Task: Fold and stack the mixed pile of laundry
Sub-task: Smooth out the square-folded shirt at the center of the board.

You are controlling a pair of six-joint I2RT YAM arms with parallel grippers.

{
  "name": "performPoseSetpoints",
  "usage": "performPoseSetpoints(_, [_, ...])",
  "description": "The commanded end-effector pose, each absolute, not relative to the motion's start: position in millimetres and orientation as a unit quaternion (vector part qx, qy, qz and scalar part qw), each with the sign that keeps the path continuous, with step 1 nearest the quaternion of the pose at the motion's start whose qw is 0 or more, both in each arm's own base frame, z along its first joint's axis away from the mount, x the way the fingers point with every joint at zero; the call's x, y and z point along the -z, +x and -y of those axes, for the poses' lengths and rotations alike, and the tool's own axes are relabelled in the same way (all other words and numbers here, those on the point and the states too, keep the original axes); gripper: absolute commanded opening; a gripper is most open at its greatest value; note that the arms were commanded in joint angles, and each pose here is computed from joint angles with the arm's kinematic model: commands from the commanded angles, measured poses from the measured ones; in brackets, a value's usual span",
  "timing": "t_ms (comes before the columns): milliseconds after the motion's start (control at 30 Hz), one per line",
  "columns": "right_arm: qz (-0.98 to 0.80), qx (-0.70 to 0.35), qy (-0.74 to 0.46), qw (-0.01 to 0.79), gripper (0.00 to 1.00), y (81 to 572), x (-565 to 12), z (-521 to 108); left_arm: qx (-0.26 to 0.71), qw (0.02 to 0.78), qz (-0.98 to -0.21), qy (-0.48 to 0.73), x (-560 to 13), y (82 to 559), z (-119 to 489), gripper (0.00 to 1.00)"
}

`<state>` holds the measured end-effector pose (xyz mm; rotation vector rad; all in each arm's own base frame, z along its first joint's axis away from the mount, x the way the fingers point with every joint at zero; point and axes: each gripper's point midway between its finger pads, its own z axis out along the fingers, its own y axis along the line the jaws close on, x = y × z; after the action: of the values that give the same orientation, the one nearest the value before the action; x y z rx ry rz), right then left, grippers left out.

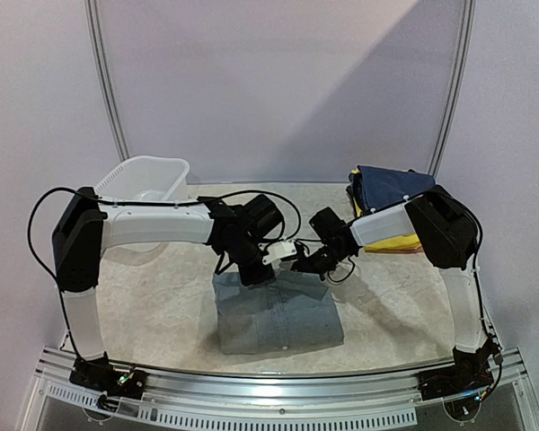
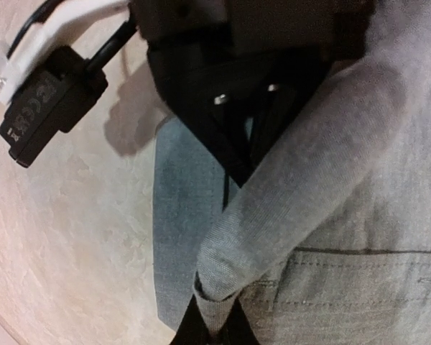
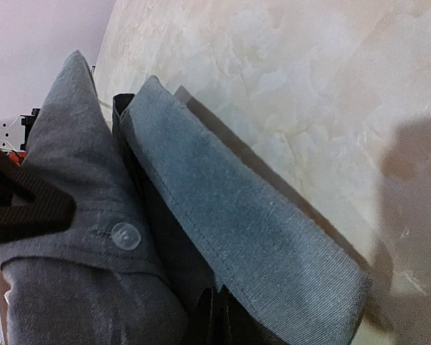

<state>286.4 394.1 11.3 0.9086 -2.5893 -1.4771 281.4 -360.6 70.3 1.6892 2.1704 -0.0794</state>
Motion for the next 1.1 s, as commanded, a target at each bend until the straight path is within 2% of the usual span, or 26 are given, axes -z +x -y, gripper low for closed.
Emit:
performPoseSetpoints(0, [0.867,0.415,0.274,0.038,0.06,277,31,-374,0.031,0.18,-0.788,0.587,-53,294,350,0.0])
performPoseSetpoints(133, [0.87,0.413,0.266,0.033,0.08,281,27,-374,0.032,0.167,-0.792,0.586,-39,293,350,0.0])
performPoseSetpoints(400, [0.881,0.407,0.242,-0.009,0.27,300,-3,-372,0.03,0.16,-0.802,0.575,-23,297,342,0.0])
performPoseSetpoints(467, [0.884,0.404,0.233,-0.034,0.38,308,-22,-368,0.029,0.165,-0.801,0.575,-22,299,342,0.0])
performPoseSetpoints(600, [0.894,0.389,0.207,-0.079,0.51,318,-53,-356,0.032,0.173,-0.798,0.576,-22,301,344,0.0])
performPoseSetpoints(667, [0.902,0.371,0.195,-0.105,0.62,322,-66,-347,0.031,0.173,-0.799,0.575,-20,302,343,0.0])
performPoseSetpoints(867, [0.938,0.267,0.135,-0.174,0.81,330,-84,-298,0.032,0.183,-0.797,0.574,-23,305,345,0.0])
performPoseSetpoints(967, [0.951,0.202,0.101,-0.21,0.94,332,-84,-267,0.029,0.191,-0.798,0.571,-27,308,345,0.06])
performPoseSetpoints(1000, [0.948,0.198,0.093,-0.23,0.98,332,-94,-261,0.028,0.193,-0.799,0.569,-29,308,344,0.11])
performPoseSetpoints(1067, [0.94,0.207,0.089,-0.255,0.99,326,-105,-255,0.025,0.211,-0.8,0.561,-40,311,344,0.25])
